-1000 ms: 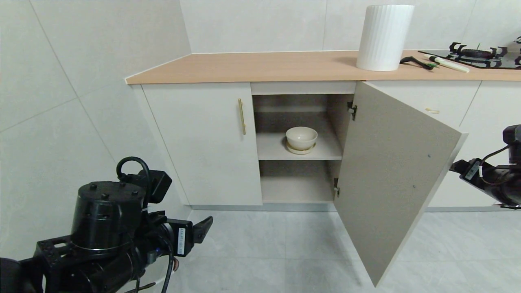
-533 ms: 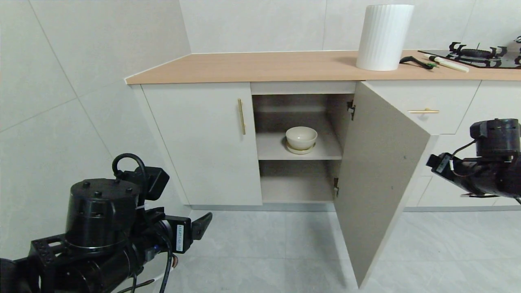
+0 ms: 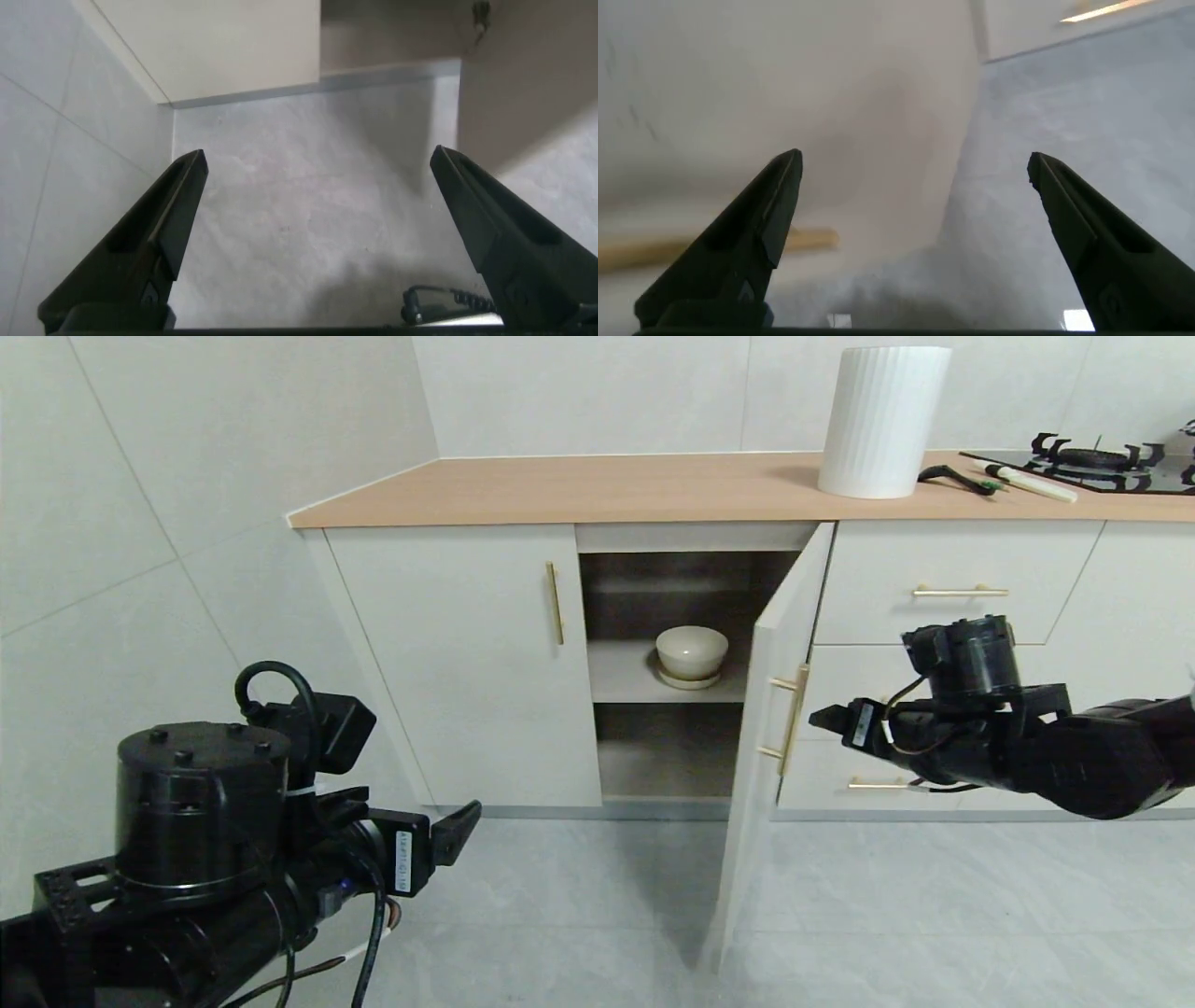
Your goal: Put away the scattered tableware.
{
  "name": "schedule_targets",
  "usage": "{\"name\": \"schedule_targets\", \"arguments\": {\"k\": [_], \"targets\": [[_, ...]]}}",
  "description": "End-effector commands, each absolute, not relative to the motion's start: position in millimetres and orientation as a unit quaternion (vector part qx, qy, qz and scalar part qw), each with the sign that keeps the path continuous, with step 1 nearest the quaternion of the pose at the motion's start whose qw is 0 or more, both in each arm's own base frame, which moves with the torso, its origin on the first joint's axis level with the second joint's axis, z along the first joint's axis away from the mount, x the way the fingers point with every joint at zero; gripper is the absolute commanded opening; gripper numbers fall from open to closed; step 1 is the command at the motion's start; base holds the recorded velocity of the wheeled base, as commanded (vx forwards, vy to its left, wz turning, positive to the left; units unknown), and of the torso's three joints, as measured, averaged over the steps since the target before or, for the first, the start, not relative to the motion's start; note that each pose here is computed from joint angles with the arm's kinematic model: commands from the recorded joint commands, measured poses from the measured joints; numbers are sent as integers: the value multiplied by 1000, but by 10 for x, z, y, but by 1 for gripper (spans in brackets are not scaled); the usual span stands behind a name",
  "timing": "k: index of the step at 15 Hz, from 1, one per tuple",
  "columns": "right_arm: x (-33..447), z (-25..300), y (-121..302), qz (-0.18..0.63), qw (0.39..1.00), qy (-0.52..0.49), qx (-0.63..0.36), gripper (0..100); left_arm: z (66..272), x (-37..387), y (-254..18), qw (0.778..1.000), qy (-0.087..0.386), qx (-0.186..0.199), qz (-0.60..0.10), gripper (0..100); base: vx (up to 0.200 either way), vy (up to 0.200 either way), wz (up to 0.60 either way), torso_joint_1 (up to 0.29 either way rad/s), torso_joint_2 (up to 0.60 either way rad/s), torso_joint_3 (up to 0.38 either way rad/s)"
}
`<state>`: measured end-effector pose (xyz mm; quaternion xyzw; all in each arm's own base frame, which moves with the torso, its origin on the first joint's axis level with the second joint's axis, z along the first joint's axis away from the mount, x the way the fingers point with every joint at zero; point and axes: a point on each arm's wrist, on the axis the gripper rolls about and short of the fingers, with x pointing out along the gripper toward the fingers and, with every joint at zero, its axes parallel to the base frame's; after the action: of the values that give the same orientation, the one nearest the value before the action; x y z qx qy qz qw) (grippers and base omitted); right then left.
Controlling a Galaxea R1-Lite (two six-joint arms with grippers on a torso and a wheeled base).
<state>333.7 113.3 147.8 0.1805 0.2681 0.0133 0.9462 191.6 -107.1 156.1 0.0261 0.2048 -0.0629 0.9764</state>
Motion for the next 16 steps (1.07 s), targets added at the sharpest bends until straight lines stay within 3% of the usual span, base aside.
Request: {"name": "schedule_targets", "arguments": {"k": [1, 10, 16], "targets": [[3439, 1326, 1433, 42, 943, 283, 168, 100, 1574, 1911, -1069, 977, 202, 25, -62, 100, 0, 0, 0, 0, 0, 0], [3585, 1111, 1544, 38, 941, 284, 178, 100, 1536, 1909, -1063, 976, 208, 30, -51, 100, 0, 0, 0, 0, 0, 0], [3655, 1048, 1581, 37, 942, 268, 197, 100, 1527, 1907, -1058, 974, 217, 35, -50, 100, 200, 0, 0, -1, 0, 3]]}}
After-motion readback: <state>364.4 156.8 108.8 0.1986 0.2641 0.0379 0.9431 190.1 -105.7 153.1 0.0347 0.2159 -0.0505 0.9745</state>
